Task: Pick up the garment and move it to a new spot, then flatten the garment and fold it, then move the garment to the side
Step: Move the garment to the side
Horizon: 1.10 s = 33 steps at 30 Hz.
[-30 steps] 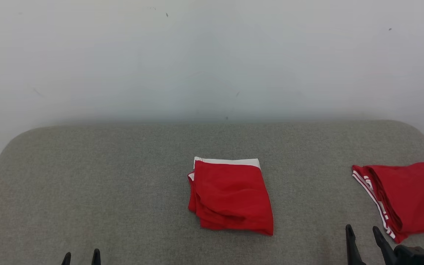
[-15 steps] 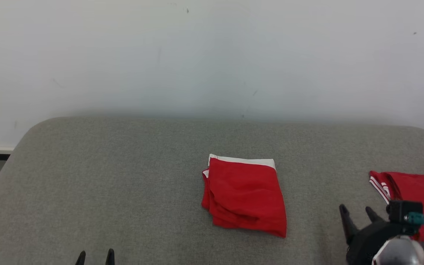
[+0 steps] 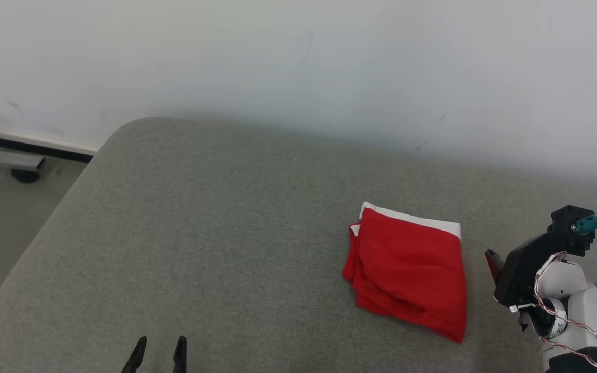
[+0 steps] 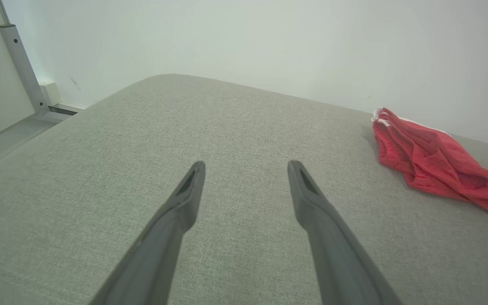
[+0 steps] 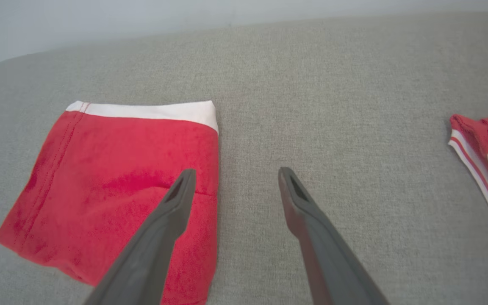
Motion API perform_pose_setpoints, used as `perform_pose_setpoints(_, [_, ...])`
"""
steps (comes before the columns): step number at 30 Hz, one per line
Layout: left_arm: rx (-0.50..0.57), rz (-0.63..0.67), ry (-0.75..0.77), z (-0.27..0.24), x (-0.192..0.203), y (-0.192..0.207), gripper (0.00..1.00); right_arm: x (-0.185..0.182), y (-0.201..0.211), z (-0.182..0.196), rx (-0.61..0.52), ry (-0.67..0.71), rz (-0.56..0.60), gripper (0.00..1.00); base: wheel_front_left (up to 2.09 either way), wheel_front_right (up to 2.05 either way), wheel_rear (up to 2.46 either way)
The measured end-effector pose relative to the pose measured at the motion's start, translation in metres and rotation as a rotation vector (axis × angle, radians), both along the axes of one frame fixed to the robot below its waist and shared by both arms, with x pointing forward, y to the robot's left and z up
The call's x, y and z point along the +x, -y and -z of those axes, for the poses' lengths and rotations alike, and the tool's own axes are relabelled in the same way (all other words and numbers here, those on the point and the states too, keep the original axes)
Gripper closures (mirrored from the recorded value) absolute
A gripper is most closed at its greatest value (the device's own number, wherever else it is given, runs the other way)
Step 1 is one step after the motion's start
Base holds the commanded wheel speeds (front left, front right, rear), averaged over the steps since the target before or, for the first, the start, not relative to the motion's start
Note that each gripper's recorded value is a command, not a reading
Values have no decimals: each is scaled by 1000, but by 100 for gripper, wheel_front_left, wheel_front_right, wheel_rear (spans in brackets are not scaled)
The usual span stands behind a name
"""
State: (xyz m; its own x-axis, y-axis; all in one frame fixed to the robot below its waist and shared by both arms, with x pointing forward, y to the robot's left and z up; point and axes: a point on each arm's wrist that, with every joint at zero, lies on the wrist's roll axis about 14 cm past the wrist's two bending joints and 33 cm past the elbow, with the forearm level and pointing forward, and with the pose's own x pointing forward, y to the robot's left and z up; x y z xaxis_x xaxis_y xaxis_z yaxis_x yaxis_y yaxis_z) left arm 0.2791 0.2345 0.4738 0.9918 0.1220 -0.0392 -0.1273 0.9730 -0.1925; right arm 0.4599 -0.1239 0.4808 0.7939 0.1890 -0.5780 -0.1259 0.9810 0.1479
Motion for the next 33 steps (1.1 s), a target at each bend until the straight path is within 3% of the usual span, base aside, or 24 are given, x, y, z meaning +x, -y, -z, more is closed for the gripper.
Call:
perform_pose_setpoints(8, [-10, -57, -49, 12, -6, -14, 0, 15, -17, 45, -67, -125, -32, 0, 0, 0, 0])
perform_pose_setpoints(17, [-14, -91, -102, 26, -4, -21, 0, 12, -45, 97, -65, -275, -108, 0, 0, 0, 0])
perform_pose_setpoints(18, [-15, -91, -108, 28, -4, -20, 0, 11, -48, 100, -67, -287, -119, 4, 0, 0, 0])
perform_pose_setpoints(19, [-15, -89, -112, 29, -4, -20, 0, 10, -50, 103, -70, -296, -129, 32, 0, 0, 0])
perform_pose_setpoints(22, [-13, -77, -106, 28, 2, -18, 0, 6, -53, 105, -90, -304, -156, 91, 0, 0, 0])
perform_pose_setpoints(23, [-13, -74, -104, 28, 3, -18, 0, 5, -54, 105, -96, -301, -163, 100, 0, 0, 0])
perform_pose_setpoints(33, [-20, -4, -83, 27, 22, -3, 0, 10, -31, 69, -205, -130, -157, 100, 0, 0, 0])
